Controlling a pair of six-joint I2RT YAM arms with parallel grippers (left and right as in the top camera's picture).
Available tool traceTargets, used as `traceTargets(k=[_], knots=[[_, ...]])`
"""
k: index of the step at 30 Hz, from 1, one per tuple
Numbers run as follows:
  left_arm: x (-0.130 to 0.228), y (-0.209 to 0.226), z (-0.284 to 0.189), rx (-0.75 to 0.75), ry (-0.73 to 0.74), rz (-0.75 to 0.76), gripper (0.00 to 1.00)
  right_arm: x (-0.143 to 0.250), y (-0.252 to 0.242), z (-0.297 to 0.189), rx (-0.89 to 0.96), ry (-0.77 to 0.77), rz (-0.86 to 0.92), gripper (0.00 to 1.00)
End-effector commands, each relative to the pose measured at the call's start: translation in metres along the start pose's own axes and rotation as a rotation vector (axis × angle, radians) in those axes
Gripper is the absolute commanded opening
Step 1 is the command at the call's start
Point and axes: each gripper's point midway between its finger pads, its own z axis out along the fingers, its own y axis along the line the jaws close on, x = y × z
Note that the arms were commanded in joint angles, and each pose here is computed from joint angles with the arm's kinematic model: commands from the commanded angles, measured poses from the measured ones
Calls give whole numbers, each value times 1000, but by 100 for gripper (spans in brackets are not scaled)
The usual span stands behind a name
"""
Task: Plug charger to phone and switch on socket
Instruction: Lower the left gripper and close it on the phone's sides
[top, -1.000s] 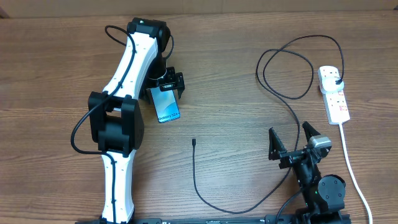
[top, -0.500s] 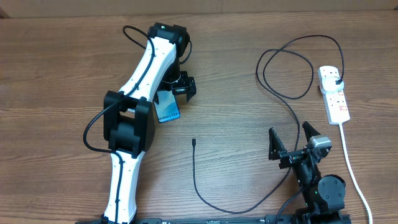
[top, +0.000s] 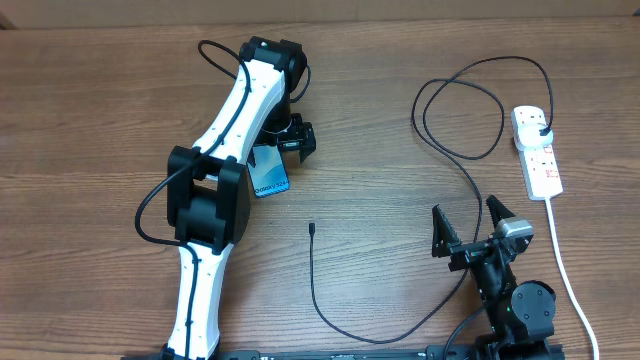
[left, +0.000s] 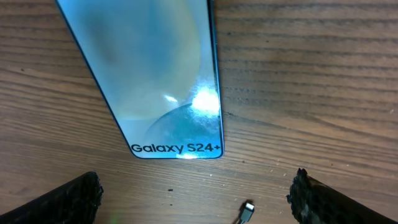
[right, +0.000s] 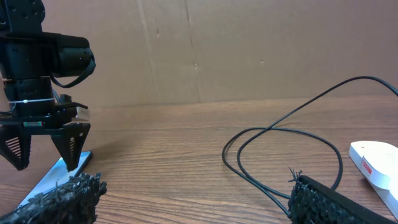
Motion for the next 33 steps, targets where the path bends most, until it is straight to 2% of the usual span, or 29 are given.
traceTargets(k=[1, 11, 24, 33], knots=[[-8, 10, 6, -25, -6, -83, 100, 3, 0, 0, 0, -1, 2, 100], [-23, 30, 6, -17, -24, -178, 100, 3, 0, 0, 0, -1, 2, 100], [-49, 25, 4, 7, -129, -137, 100, 3, 0, 0, 0, -1, 2, 100], [-48, 31, 6, -36, -133, -135, 100, 3, 0, 0, 0, -1, 2, 100]])
